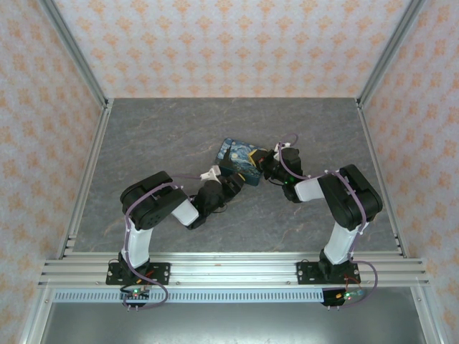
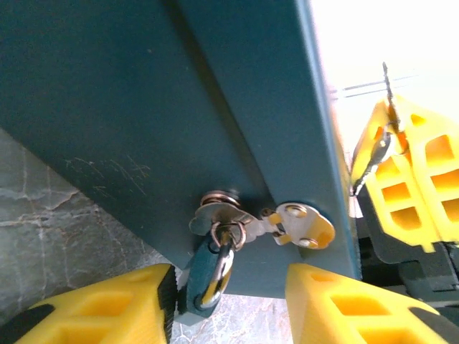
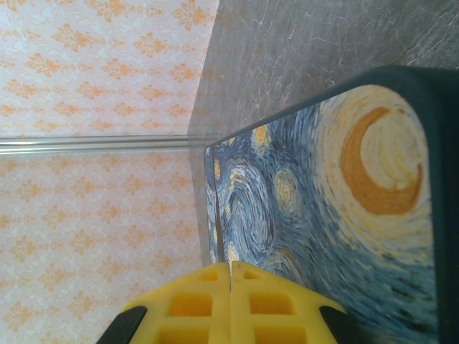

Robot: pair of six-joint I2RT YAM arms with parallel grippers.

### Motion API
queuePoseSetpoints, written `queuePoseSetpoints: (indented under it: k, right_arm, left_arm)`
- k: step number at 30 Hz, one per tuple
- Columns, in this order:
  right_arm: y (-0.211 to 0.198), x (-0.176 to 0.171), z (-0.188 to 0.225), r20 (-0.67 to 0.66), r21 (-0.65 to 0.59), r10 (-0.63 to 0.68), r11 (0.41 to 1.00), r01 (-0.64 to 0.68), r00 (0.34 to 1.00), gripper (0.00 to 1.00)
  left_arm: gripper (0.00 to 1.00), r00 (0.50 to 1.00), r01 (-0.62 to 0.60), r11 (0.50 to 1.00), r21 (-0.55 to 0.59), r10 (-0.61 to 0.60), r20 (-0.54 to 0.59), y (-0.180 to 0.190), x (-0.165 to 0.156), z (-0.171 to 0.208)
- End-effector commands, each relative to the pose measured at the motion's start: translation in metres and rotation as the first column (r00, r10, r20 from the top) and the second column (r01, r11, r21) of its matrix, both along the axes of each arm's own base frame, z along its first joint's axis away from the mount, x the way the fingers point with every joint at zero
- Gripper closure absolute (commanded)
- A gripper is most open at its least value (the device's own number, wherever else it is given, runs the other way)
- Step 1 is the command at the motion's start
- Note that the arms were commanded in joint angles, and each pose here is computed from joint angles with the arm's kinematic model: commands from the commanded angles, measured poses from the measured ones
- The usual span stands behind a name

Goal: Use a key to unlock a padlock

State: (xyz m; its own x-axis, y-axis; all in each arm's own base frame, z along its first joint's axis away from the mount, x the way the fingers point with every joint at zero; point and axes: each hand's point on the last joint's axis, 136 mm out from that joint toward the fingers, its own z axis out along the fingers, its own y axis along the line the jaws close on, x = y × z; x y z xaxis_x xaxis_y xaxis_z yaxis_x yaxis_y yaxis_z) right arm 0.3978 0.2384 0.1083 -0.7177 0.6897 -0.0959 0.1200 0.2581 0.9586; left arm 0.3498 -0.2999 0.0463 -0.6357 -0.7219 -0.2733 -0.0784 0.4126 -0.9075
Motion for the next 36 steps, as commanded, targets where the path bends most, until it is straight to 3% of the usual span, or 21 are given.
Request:
queuePoseSetpoints:
  k: [1,18,36]
  right_arm:
    - [0.0,0.002,-0.01,-0.021,-0.006,0.001,1.0,-0.001,1.0,1.0]
    - [0.001,0.002,-0.01,-0.025,-0.002,0.001,1.0,-0.001,1.0,1.0]
    - [0.0,0.0,-0.012,-0.027,0.002,0.003,1.0,-0.002,1.0,1.0]
  left_arm:
    - [0.56,0.991,-0.03,0.983,0.18,0.053,-0.122,0.019,-0.01,-0.046]
    - [0.65,0.984,-0.013,0.94,0.341,0.072,-0.161,0.028,-0.011,-0.058]
    - [0.74,0.985,-0.076,0.953,0.292,0.118,-0.128,0.03,-0.005,-0.059]
